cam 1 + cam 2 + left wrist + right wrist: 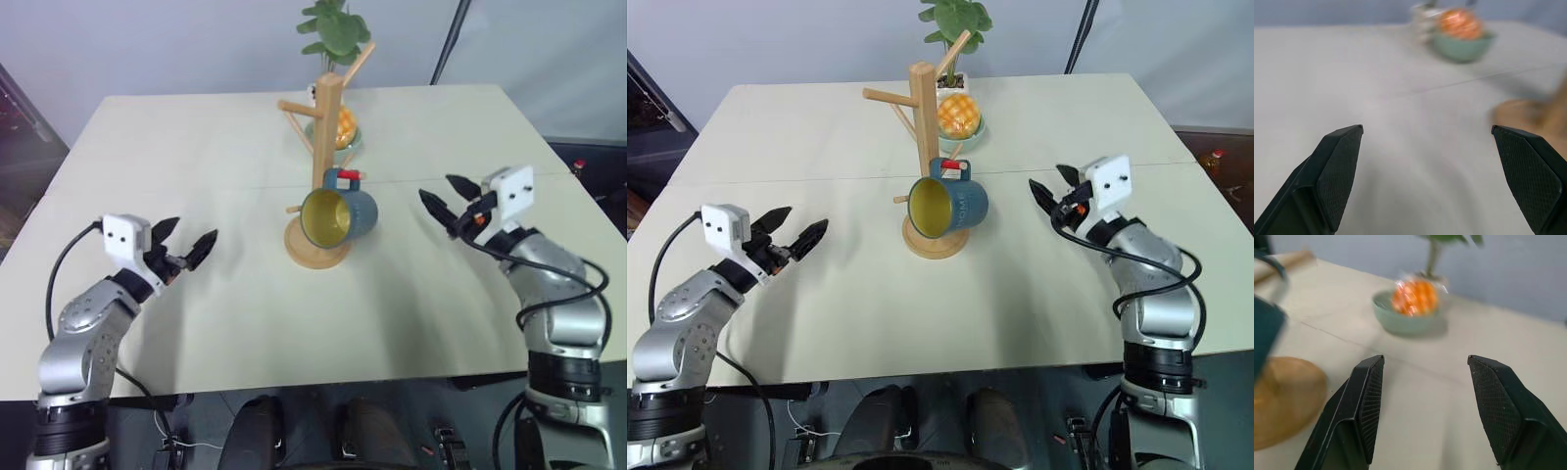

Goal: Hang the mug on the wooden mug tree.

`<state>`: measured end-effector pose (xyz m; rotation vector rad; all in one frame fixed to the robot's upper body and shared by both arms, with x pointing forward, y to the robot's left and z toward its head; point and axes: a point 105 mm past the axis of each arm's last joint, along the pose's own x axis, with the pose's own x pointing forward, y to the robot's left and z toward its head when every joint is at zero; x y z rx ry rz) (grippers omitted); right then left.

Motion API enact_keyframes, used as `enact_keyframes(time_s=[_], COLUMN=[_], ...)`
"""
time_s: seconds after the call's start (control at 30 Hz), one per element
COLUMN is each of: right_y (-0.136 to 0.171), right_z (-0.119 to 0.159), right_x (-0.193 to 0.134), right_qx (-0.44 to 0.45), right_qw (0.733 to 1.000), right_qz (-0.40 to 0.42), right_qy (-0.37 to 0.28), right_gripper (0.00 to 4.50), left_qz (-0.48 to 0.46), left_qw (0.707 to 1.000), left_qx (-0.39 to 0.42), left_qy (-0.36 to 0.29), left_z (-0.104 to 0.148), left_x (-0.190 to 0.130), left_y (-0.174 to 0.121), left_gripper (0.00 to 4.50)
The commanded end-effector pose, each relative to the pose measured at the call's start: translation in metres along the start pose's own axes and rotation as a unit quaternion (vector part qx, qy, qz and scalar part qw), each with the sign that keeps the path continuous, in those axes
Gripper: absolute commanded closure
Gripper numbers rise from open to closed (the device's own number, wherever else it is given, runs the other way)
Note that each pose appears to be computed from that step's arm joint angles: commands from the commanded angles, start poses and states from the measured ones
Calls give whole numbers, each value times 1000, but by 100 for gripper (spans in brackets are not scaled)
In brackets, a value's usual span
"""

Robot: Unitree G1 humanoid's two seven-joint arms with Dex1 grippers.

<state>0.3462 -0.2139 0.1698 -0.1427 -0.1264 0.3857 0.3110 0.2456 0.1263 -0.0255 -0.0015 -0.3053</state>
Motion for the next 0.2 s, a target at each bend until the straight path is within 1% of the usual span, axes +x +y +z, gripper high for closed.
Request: enact_keyframes(time_s=[0.03, 0.2], right_y=[-2, 1], right_z=[-6, -16], right_x=[-4, -6], right_qx=[10, 25], right_qw=[1000, 1000], right_qz=[-14, -14], right_qy=[-20, -14], right_gripper=[169, 169], left_qz=[43, 68], left_qw=[999, 998], left_qx=[11, 17], left_qy=[-11, -5], left_z=[-4, -11], left_x=[-9, -14], left_y=[14, 19], left_gripper=[0, 0])
